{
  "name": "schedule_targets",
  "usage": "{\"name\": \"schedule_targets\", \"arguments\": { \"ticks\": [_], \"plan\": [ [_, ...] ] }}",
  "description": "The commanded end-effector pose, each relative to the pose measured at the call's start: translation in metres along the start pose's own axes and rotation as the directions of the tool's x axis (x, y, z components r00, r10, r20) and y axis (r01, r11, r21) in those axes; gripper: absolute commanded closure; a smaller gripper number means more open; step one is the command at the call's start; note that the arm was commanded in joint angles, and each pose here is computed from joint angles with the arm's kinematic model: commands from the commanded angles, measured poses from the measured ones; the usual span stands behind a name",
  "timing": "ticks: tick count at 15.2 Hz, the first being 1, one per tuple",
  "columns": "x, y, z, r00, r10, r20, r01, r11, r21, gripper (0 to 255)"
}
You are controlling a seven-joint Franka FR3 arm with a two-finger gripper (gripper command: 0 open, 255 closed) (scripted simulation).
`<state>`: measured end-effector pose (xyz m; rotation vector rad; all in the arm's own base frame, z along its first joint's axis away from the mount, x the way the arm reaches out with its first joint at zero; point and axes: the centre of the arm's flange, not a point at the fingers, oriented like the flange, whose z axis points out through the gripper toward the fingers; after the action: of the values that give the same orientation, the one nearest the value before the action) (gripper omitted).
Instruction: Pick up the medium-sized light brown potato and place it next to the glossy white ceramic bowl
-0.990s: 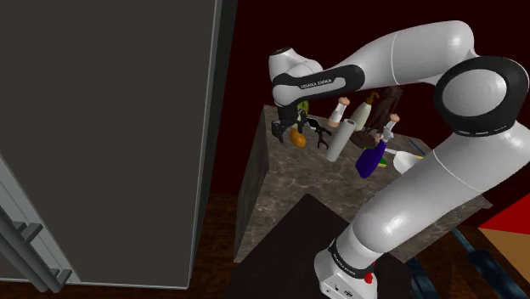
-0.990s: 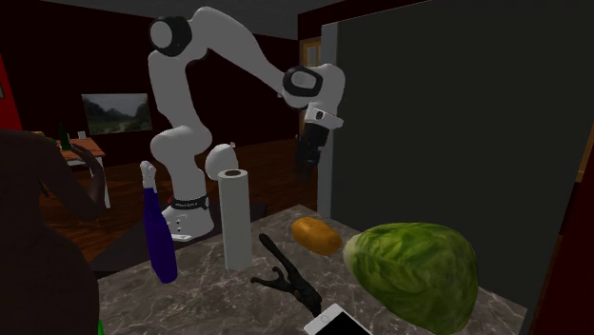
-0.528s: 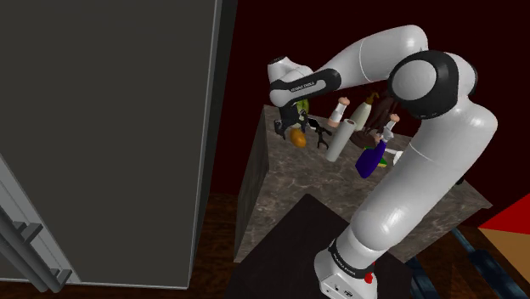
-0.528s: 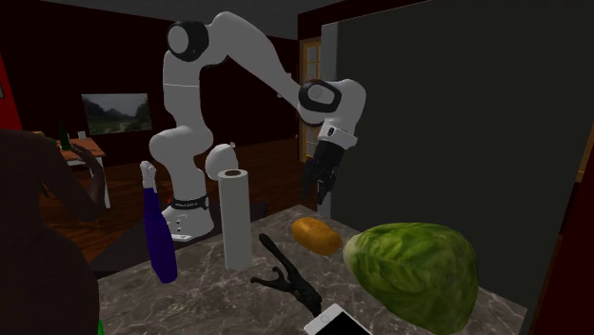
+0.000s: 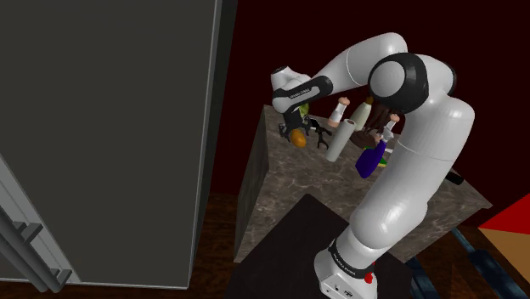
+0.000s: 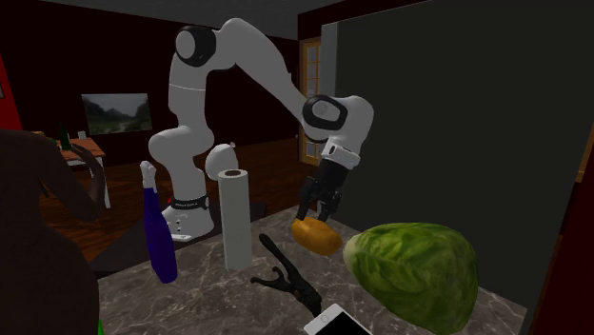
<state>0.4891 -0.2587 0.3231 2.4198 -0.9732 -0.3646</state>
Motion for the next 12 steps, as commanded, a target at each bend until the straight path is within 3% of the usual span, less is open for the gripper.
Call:
{"name": "schedule_targets", "arguments": {
  "ticks": [1,11,12],
  "plan": [
    [0.0002,-0.0008,0.011,1.0,0.001,0.0,-0.001,1.0,0.0,0],
    [0.0002,-0.0008,0.0193,1.0,0.001,0.0,-0.001,1.0,0.0,0],
    [0.0002,-0.0008,0.0193,1.0,0.001,0.0,-0.001,1.0,0.0,255]
  ]
}}
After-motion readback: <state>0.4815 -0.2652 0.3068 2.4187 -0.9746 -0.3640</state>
